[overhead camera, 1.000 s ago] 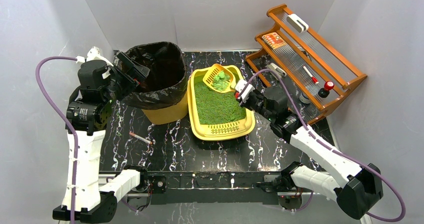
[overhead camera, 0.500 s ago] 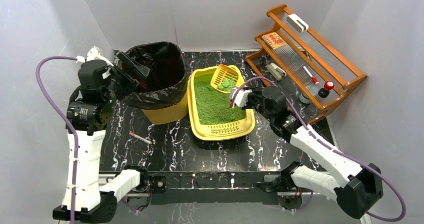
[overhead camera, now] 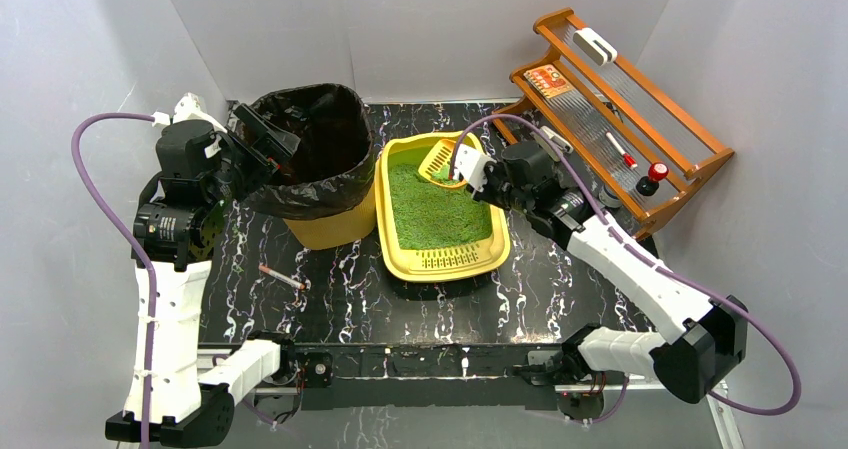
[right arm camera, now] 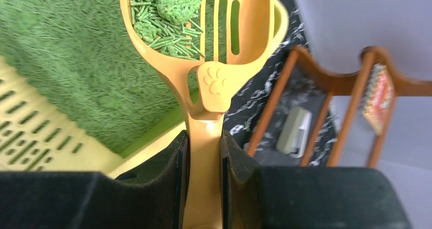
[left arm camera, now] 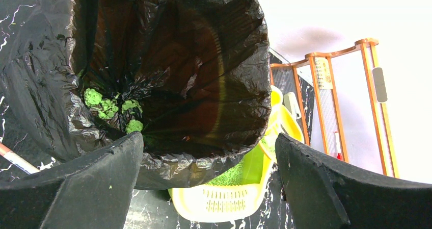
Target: Clean the litter box
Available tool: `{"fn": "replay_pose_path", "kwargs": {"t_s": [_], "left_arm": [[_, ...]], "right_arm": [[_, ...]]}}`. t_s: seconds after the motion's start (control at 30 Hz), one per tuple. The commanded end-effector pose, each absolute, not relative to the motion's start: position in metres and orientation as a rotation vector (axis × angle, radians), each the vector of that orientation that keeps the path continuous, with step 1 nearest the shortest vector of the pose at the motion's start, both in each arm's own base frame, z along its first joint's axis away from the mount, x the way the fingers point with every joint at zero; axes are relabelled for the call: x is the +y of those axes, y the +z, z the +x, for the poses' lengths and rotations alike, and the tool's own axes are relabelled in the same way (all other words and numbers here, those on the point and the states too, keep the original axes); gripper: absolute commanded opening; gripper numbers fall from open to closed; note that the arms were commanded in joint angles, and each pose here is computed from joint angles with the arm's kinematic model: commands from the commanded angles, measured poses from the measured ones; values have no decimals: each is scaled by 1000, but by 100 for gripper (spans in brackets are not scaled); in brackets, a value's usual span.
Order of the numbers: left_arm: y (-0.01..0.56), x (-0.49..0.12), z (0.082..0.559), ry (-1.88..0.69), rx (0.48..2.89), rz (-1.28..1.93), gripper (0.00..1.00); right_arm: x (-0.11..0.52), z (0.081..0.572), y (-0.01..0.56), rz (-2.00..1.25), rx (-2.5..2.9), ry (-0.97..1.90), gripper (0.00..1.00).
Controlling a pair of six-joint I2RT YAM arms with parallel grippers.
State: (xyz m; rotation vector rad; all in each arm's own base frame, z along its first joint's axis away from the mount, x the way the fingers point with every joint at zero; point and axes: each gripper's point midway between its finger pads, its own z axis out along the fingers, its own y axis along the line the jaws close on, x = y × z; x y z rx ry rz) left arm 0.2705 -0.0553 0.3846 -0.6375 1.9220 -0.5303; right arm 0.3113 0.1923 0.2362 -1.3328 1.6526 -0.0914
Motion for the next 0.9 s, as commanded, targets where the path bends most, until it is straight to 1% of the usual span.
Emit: {"fn": "replay_pose_path", "kwargs": {"t_s": [0.0,0.17,0.3,0.43,0.87], "left_arm": [[387,-56,267,-534,1912,-619,98],[390,-57,265,-540,1905,-613,98],[390,-57,265,-538,1906,-608,98],[392,-57,266,-540,1902,-606,98],[393,-57,266,-539,1901,-603,98]], "right_arm": [[207,294,243,-1164,1798,132,0],[233,272,223,-1098,1897,403,0],[244,262,205,-1066,1979,527,0],[242,266,196,-979,2076,529,0],[243,273,193,-895,2157,634,0]]}}
